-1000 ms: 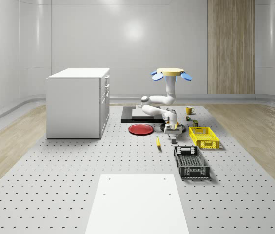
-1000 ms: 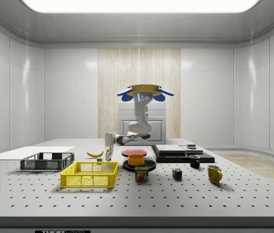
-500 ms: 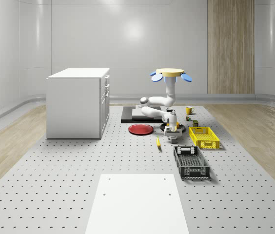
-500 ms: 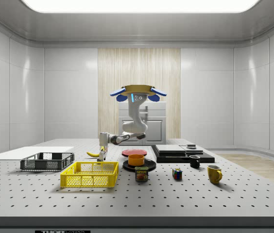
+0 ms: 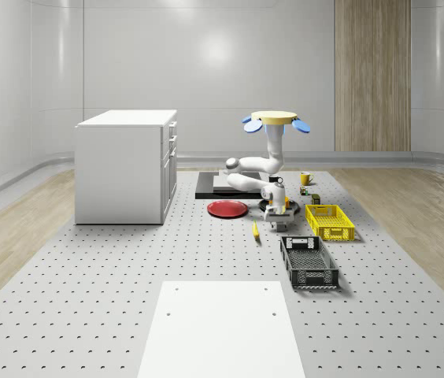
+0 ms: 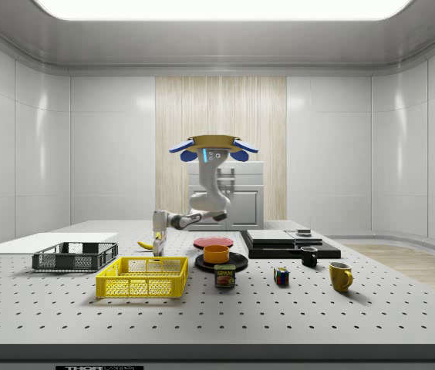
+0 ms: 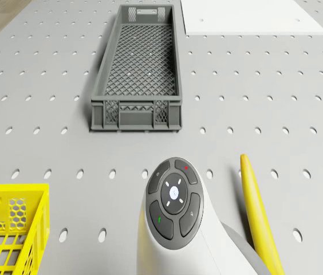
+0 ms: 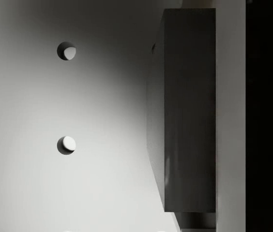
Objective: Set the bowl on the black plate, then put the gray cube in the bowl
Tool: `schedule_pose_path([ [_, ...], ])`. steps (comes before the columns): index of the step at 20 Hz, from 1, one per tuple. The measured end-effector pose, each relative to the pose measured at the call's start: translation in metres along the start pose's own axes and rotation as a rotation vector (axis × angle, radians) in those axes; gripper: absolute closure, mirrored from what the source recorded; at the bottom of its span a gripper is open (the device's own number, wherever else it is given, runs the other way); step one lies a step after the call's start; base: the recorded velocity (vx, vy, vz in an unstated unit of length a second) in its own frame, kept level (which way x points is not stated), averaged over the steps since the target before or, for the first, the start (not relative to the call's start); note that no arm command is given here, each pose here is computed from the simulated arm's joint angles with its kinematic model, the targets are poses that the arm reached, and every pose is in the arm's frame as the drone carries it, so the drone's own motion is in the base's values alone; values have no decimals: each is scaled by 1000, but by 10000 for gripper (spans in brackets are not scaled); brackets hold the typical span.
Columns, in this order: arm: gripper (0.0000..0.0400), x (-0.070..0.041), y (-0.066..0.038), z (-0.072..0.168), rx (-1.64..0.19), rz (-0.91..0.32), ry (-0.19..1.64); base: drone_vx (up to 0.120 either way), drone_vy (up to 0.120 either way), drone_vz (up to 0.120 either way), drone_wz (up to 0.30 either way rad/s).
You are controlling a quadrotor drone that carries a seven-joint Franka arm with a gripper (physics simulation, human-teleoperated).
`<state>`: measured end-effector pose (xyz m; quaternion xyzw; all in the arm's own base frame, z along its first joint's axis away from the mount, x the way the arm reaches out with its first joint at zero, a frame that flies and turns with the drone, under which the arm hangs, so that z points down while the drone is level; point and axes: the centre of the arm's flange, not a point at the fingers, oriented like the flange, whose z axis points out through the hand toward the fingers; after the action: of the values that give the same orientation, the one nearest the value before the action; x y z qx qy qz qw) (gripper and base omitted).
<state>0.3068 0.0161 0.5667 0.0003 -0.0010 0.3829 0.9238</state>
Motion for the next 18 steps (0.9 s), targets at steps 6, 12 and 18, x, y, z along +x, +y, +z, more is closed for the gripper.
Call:
schedule_pose_path([
  [6, 0, 0, 0, 0, 0, 0, 0, 13, 0, 0, 0],
  [12, 0, -1, -1, 0, 0, 0, 0, 0, 0, 0, 0],
  [18, 107, -2, -2, 0, 0, 0, 0, 0, 0, 0, 0],
])
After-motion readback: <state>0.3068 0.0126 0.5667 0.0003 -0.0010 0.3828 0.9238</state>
